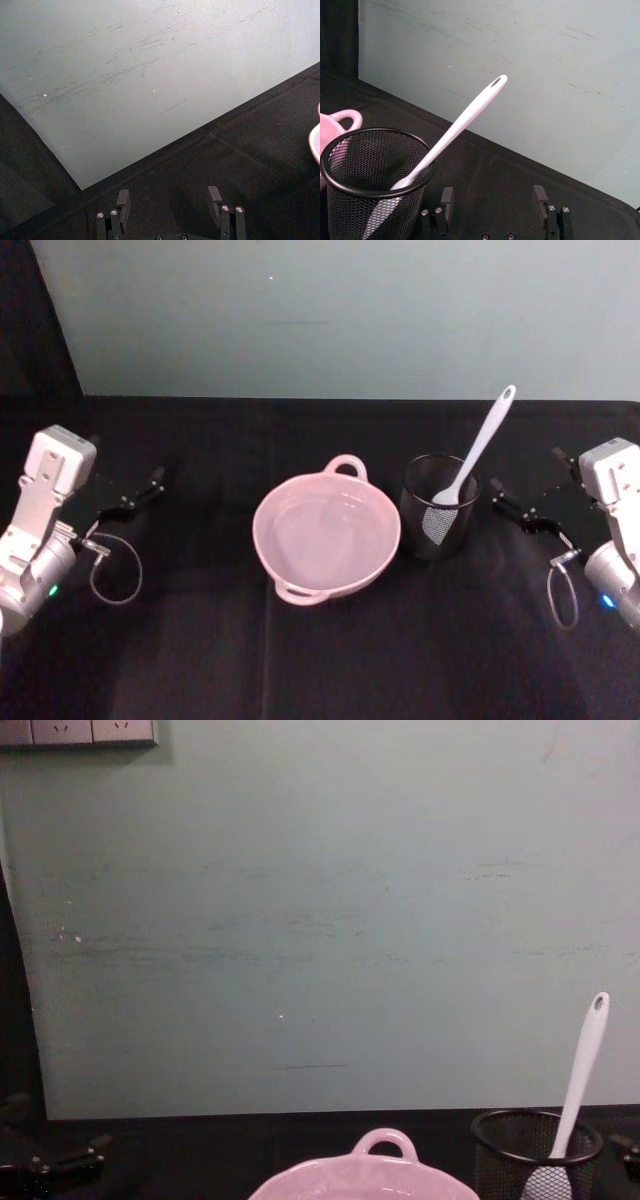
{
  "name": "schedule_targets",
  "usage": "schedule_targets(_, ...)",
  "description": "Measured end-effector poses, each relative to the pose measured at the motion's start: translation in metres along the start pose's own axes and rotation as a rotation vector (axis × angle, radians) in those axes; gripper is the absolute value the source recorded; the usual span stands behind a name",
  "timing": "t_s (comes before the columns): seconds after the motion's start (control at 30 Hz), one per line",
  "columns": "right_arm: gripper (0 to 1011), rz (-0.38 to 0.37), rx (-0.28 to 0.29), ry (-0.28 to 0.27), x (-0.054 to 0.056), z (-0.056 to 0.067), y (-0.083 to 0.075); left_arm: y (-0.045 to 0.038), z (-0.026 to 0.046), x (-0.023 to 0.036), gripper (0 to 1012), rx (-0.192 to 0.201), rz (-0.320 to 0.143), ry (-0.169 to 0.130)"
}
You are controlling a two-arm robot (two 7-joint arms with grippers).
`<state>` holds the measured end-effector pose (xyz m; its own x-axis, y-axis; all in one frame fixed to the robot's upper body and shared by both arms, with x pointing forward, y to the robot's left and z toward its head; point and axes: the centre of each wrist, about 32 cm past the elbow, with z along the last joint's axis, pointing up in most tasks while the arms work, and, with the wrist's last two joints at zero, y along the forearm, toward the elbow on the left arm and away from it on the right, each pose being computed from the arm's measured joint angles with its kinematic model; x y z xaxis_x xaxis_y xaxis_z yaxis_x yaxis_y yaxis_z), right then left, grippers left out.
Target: Use the one hand to pick up the spoon and stir the clear water in the bowl.
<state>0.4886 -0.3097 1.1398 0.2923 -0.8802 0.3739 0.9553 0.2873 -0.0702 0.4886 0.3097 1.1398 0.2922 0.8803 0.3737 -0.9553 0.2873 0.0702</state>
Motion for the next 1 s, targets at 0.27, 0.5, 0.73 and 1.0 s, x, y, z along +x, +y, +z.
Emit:
schedule_targets(0.27, 1002, 0.0, 0.0, 0.0, 0.0, 0.0, 0.0, 0.0, 0.0, 0.0, 1011, 0.0, 0.0, 0.0)
schedule_targets(0.5, 1003, 0.0, 0.0, 0.0, 0.0, 0.0, 0.0, 0.0, 0.0, 0.0, 1011, 0.0, 0.0, 0.0)
schedule_targets(0.73, 1003, 0.0, 0.0, 0.0, 0.0, 0.0, 0.0, 0.0, 0.0, 0.0, 1011, 0.0, 0.0, 0.0)
schedule_targets(1.0, 1003, 0.0, 0.0, 0.0, 0.0, 0.0, 0.0, 0.0, 0.0, 0.0, 1011, 0.0, 0.0, 0.0)
